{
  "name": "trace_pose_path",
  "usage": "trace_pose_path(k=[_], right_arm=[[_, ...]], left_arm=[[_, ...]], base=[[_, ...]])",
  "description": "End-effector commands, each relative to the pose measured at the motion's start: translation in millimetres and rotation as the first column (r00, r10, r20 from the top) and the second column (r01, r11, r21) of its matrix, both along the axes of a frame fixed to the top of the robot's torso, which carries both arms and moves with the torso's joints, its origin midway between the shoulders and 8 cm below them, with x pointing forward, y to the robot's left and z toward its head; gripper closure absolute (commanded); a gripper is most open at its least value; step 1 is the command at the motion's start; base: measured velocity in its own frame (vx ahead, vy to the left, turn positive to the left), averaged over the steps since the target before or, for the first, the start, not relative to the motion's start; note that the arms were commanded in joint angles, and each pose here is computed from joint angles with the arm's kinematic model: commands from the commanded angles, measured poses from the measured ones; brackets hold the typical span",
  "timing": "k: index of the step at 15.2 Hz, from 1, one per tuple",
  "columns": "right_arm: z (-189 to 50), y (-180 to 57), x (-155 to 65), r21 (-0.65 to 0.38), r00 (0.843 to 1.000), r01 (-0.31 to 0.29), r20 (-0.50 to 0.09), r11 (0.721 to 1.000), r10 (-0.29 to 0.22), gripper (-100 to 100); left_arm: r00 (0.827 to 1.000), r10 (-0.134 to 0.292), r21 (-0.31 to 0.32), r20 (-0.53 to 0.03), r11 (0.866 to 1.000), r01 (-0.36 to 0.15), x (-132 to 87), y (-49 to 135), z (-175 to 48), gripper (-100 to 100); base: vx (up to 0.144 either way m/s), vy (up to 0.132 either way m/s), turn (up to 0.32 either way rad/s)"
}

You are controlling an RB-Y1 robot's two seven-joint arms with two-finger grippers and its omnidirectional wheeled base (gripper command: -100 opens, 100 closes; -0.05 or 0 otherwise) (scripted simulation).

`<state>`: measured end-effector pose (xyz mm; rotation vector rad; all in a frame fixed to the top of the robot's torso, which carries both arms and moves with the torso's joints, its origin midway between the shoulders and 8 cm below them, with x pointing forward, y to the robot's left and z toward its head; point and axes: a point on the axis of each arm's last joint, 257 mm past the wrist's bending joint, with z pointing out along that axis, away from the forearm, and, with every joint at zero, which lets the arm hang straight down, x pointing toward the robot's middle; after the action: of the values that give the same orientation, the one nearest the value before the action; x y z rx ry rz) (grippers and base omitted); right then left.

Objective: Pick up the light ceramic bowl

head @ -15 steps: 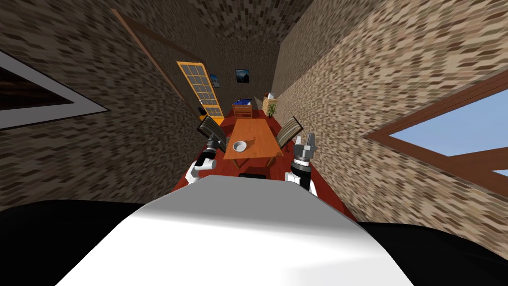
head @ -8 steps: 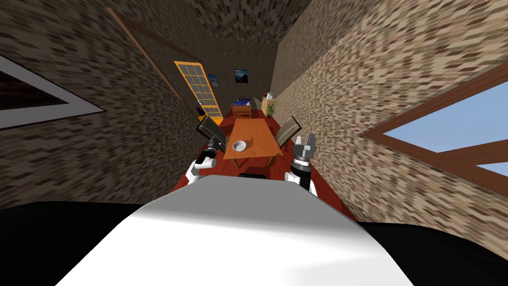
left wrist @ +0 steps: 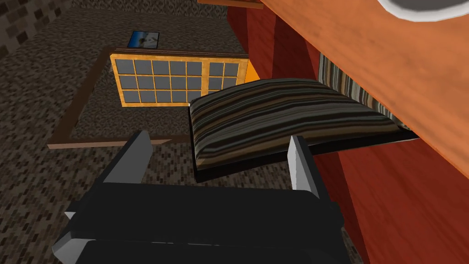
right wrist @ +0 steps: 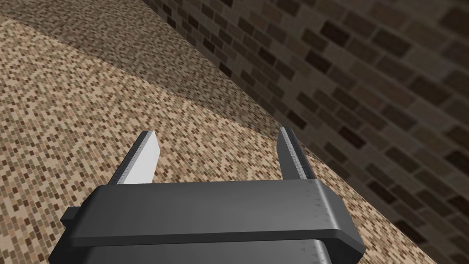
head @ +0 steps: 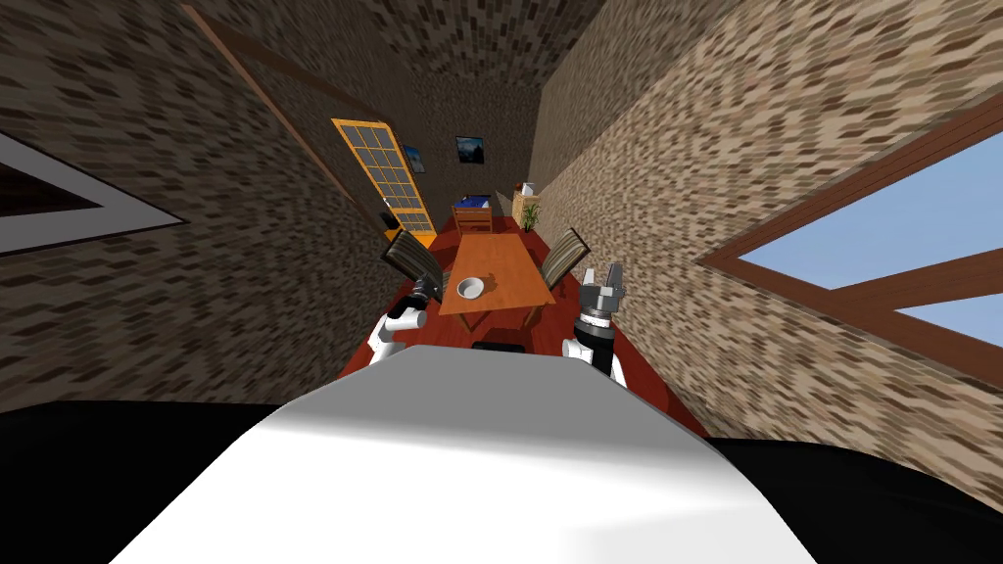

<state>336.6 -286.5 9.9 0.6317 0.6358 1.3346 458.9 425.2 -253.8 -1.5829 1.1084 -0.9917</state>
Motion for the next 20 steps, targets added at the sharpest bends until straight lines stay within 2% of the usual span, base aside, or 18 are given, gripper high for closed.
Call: trace_pose_path(k=[1, 3, 4, 6, 7, 9, 11, 12, 14, 16, 17, 19, 20], right_arm=[[0, 0, 0, 0.000, 1.000, 0.000, 0.000, 1.000, 0.000, 0], [0, 0, 0, 0.000, 1.000, 0.000, 0.000, 1.000, 0.000, 0], [0, 0, 0, 0.000, 1.000, 0.000, 0.000, 1.000, 0.000, 0], [0, 0, 0, 0.000, 1.000, 0.000, 0.000, 1.000, 0.000, 0], [0, 0, 0, 0.000, 1.000, 0.000, 0.000, 1.000, 0.000, 0], [0, 0, 0, 0.000, 1.000, 0.000, 0.000, 1.000, 0.000, 0], [0, 0, 0, 0.000, 1.000, 0.000, 0.000, 1.000, 0.000, 0], [0, 0, 0, 0.000, 1.000, 0.000, 0.000, 1.000, 0.000, 0], [0, 0, 0, 0.000, 1.000, 0.000, 0.000, 1.000, 0.000, 0], [0, 0, 0, 0.000, 1.000, 0.000, 0.000, 1.000, 0.000, 0], [0, 0, 0, 0.000, 1.000, 0.000, 0.000, 1.000, 0.000, 0], [0, 0, 0, 0.000, 1.000, 0.000, 0.000, 1.000, 0.000, 0], [0, 0, 0, 0.000, 1.000, 0.000, 0.000, 1.000, 0.000, 0]], left_arm=[[0.998, 0.011, -0.024, -0.060, 1.000, -0.012, -1, 4.6, -19, -100], [0.997, 0.012, -0.028, -0.079, 1.000, -0.015, -3, 4.7, -24, -100], [0.993, 0.018, -0.044, -0.119, 0.999, -0.023, -3, 7.9, -37, -100], [0.990, 0.019, -0.049, -0.141, 0.998, -0.027, -6, 7.9, -42, -100], [0.983, 0.023, -0.065, -0.184, 0.997, -0.036, -8, 10.3, -56, -100], [0.971, 0.026, -0.082, -0.236, 0.996, -0.047, -11, 11.9, -72, -100], [0.965, 0.026, -0.087, -0.260, 0.995, -0.051, -14, 11.6, -77, -100], [0.953, 0.027, -0.101, -0.303, 0.993, -0.060, -18, 12.4, -91, -100], [0.936, 0.025, -0.116, -0.350, 0.991, -0.070, -23, 12.4, -105, -100], [0.928, 0.024, -0.120, -0.373, 0.990, -0.074, -26, 11.8, -110, -100], [0.911, 0.021, -0.132, -0.411, 0.988, -0.082, -31, 11.2, -122, -100], [0.905, 0.020, -0.134, -0.425, 0.987, -0.085, -33, 10.8, -125, -100], [0.885, 0.015, -0.146, -0.465, 0.985, -0.094, -39, 9.6, -137, -100]], base=[[-0.008, 0.007, -0.069], [-0.006, 0.007, -0.079], [-0.004, 0.005, -0.117], [-0.002, 0.007, -0.085], [0.001, 0.005, -0.101], [0.004, 0.007, -0.172], [0.007, 0.012, -0.093], [0.010, 0.008, -0.132], [0.012, 0.009, -0.182], [0.012, 0.011, -0.101], [0.014, 0.008, -0.119], [0.015, 0.009, -0.118], [0.016, 0.008, -0.138]])
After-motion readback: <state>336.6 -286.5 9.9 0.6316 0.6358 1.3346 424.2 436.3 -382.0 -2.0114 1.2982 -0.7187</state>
